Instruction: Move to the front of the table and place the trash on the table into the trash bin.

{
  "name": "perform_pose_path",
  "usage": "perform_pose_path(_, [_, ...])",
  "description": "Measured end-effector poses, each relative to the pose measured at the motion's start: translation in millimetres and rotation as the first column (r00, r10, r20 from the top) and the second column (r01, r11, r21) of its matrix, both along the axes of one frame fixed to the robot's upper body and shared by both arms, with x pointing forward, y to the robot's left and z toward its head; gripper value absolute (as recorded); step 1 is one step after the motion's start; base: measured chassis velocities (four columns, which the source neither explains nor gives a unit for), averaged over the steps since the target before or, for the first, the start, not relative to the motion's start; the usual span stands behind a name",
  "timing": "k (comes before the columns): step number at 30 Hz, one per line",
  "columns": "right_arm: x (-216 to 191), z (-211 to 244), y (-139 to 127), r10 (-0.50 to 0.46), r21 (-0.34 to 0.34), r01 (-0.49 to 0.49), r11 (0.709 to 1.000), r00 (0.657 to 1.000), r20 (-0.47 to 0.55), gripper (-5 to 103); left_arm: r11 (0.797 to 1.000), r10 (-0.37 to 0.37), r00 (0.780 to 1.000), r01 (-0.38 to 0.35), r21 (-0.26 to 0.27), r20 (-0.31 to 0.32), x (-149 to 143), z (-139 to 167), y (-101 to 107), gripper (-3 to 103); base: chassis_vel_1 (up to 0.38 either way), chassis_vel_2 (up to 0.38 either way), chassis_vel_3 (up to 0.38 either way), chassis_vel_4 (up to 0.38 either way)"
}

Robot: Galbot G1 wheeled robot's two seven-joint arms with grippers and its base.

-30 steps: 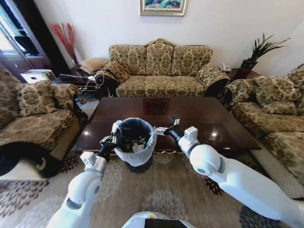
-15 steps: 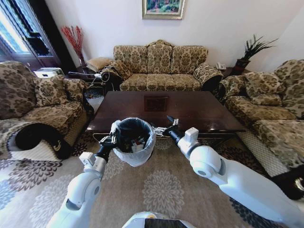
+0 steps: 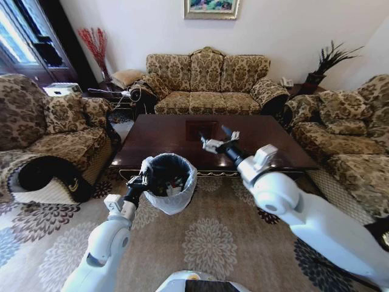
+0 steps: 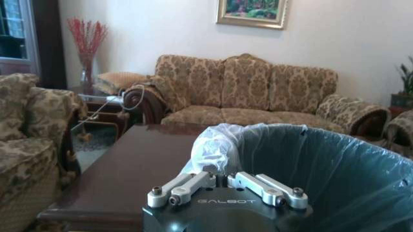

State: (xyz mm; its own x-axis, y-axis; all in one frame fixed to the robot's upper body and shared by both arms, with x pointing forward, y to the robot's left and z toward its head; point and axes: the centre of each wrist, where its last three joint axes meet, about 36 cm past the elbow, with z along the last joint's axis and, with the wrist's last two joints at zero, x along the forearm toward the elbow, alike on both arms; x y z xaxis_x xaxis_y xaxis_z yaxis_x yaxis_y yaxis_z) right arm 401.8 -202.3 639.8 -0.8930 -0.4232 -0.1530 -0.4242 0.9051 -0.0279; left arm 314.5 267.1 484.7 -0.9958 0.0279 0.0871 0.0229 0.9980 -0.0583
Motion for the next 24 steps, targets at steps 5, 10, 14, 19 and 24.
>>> perform_pose_path(5, [20,-7,-37,-0.191,0.023,0.192,0.981,0.981,-0.034,100,0.999,0.053,0.998,-0.053,0.01,-0.028,4,-15,11,3,0.0,0.0,0.0,0.0])
perform_pose_path(10, [22,-26,-65,-0.31,0.043,0.314,0.948,0.947,-0.077,100,0.986,0.164,0.983,-0.163,0.025,-0.079,12,-47,31,3,0.0,0.0,0.0,0.0])
perform_pose_path(14, [9,-45,-101,-0.435,0.063,0.443,0.894,0.893,-0.113,100,0.957,0.29,0.946,-0.289,0.029,-0.144,21,-90,55,3,0.0,0.0,0.0,0.0])
perform_pose_path(19, [-9,-64,-124,-0.518,0.058,0.528,0.847,0.845,-0.134,100,0.905,0.405,0.87,-0.425,-0.012,-0.283,33,-156,72,3,0.0,0.0,0.0,0.0])
perform_pose_path(24, [-30,-82,-134,-0.566,0.054,0.58,0.813,0.808,-0.163,100,0.847,0.462,0.783,-0.529,-0.055,-0.417,47,-204,88,3,0.0,0.0,0.0,0.0])
